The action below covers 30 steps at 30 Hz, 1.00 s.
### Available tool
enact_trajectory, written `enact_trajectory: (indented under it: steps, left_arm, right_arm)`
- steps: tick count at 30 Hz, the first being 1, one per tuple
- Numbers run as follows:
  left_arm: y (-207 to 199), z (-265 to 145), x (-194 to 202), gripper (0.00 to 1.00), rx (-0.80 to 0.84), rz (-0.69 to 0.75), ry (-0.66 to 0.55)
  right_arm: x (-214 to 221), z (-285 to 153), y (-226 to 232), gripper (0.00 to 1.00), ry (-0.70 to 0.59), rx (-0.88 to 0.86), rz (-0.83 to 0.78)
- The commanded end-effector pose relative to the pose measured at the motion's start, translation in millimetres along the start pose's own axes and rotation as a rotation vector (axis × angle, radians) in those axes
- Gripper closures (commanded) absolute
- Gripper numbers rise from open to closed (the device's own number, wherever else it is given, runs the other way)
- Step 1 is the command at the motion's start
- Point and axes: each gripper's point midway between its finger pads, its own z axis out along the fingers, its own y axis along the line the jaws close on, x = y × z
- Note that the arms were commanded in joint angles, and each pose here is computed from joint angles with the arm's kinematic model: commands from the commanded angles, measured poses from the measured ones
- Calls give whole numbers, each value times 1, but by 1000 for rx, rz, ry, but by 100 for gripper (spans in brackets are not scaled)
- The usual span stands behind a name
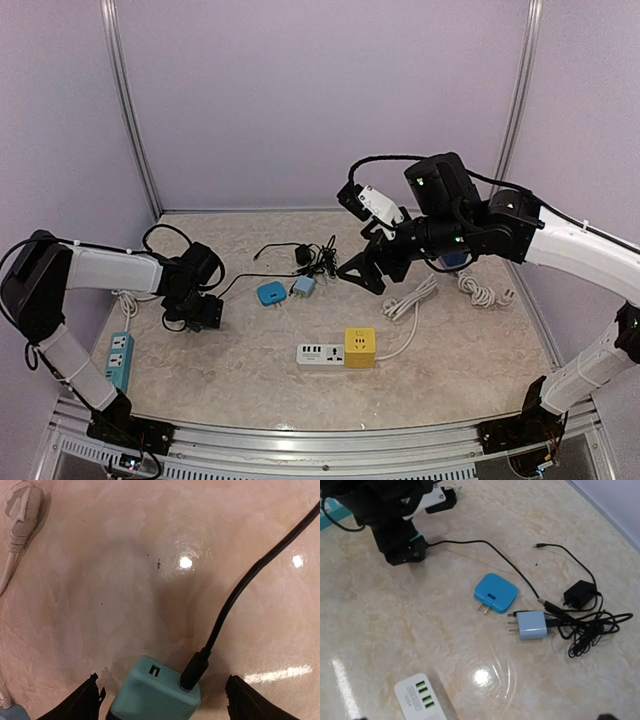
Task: Insert the plug
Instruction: Pick up the plug from the center of the board.
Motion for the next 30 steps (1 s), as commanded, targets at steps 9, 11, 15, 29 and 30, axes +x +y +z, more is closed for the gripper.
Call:
enact_trajectory:
  steps: [9,11,15,29,30]
  left_arm:
    - [1,7,19,43,0,54,111]
    - [2,5,24,48,8,50,115]
    - [0,0,23,76,34,48,95]
    - [-42,-106,-45,100,9,274,-367]
    - [-49,-117,-50,100,21,290,-421]
  right_arm:
    - [17,12,4,0,59,-32,-6]
    - [18,14,5,0,64,-37,-10]
    - [15,17,5,0,61,-38,-11]
    - [-5,24,-17,2,36,0,245]
    - [-12,24,-20,3,12,-19,304]
